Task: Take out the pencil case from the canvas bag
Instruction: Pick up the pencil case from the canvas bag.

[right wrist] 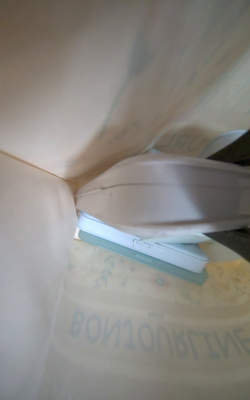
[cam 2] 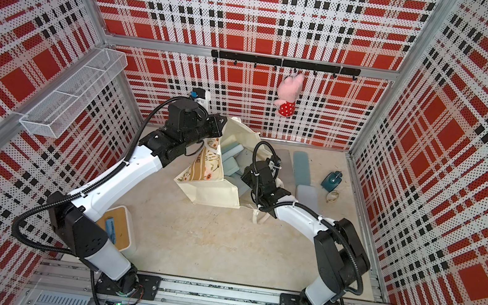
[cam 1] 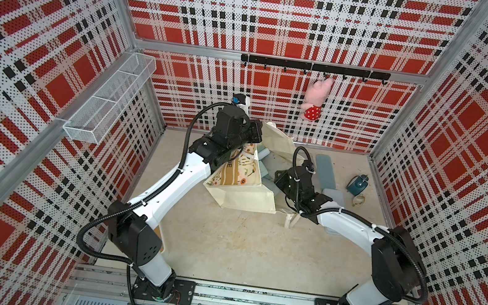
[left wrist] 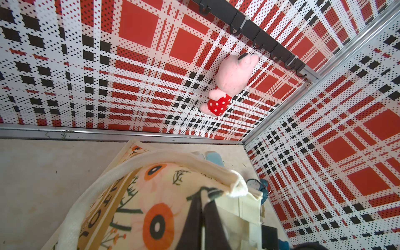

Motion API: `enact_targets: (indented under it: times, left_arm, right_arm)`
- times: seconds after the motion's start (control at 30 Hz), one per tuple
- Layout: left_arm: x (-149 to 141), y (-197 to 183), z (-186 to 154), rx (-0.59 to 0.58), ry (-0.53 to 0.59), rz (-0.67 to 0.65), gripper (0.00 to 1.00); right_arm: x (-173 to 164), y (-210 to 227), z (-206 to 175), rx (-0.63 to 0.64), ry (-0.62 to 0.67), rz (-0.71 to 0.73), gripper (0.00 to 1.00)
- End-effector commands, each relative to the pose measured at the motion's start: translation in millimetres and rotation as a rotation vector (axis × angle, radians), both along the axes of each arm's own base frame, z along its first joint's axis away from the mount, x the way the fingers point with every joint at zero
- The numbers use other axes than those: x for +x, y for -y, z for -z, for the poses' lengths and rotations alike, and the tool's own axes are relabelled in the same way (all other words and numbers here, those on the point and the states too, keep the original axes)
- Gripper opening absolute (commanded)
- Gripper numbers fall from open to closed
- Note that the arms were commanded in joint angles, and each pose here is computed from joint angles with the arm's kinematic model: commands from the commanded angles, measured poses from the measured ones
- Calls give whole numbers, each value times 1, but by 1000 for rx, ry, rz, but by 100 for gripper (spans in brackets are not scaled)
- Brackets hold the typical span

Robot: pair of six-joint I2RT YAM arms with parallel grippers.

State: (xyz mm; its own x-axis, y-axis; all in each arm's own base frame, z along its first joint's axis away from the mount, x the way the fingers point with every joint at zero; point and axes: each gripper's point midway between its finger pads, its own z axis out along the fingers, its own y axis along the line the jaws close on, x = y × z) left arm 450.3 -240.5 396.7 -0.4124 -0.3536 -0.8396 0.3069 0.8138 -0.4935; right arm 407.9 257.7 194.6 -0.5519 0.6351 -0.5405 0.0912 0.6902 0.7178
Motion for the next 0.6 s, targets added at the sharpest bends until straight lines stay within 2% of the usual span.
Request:
enact_targets:
  times: [0.0, 0.37, 0.57]
  left_arm:
    - [-15, -15, -88, -98, 239, 8, 0]
    - [-5, -26, -82, -71, 241, 14, 0]
    - [8, -39, -83, -40, 244, 6, 0]
  right_arm:
    - [-6, 3, -41, 53, 97, -9, 19]
    - [-34, 19, -49, 40, 115, -26, 17]
    - [-49, 22, -68, 57, 166, -72, 17]
